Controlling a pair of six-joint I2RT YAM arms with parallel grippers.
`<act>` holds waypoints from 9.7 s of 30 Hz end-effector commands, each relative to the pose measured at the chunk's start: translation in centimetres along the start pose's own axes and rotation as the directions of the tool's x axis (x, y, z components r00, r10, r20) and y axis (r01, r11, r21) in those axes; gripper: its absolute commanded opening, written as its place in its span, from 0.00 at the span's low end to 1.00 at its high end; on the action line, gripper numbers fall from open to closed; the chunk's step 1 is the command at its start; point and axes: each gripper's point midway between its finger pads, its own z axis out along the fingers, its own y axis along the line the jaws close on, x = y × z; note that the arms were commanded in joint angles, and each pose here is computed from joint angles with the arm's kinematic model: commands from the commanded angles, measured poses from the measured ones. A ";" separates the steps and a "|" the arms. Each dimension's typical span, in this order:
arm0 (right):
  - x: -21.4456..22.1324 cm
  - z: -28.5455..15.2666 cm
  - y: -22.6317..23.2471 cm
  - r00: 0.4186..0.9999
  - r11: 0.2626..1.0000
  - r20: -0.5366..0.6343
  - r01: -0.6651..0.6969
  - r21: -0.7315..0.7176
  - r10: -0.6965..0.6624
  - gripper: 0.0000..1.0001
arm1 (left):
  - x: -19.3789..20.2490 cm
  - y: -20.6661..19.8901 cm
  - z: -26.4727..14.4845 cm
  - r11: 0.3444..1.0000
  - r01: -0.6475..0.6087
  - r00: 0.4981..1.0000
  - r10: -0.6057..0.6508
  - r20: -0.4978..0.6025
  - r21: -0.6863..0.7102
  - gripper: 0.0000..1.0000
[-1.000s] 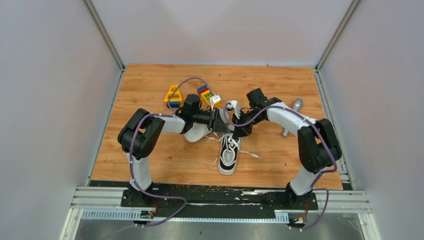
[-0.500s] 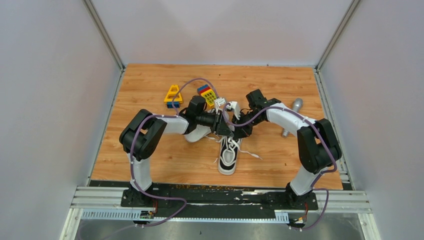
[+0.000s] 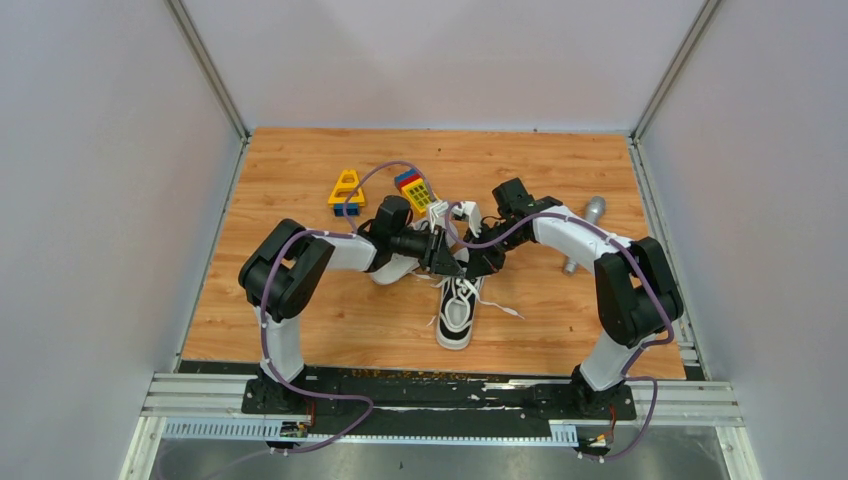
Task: Tie the shoes
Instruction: Cross the shoelace with the shoelace.
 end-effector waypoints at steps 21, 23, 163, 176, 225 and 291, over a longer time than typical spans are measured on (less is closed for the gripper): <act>-2.5 -1.0 -0.3 0.999 0.999 0.049 -0.003 0.041 0.001 0.00 | -1.5 -1.6 0.9 0.996 -0.091 0.996 0.090 0.019 0.025 0.32; -2.6 -1.0 -0.3 0.999 0.999 0.050 -0.006 0.041 0.004 0.00 | -1.7 -1.9 1.0 0.995 -0.086 0.996 0.086 0.020 0.041 0.32; -1.4 -4.6 6.4 0.987 0.996 0.130 0.086 0.037 -0.090 0.00 | 0.1 -2.8 0.5 0.990 -0.122 0.981 0.110 -0.159 -0.072 0.00; -0.7 -2.7 8.7 0.983 0.985 0.098 0.159 -0.059 -0.153 0.00 | -1.1 -1.8 0.2 0.999 -0.013 0.996 0.009 -0.093 -0.050 0.00; 2.3 1.0 3.2 0.992 0.989 -0.069 0.114 0.092 -0.108 0.00 | -0.1 -3.1 -1.2 0.985 -0.051 0.991 0.070 -0.112 0.164 0.31; 1.3 -6.9 3.8 0.922 0.920 -0.095 0.383 0.077 -0.376 0.44 | -0.3 -2.2 0.0 0.974 0.121 0.987 -0.096 -0.131 0.194 0.00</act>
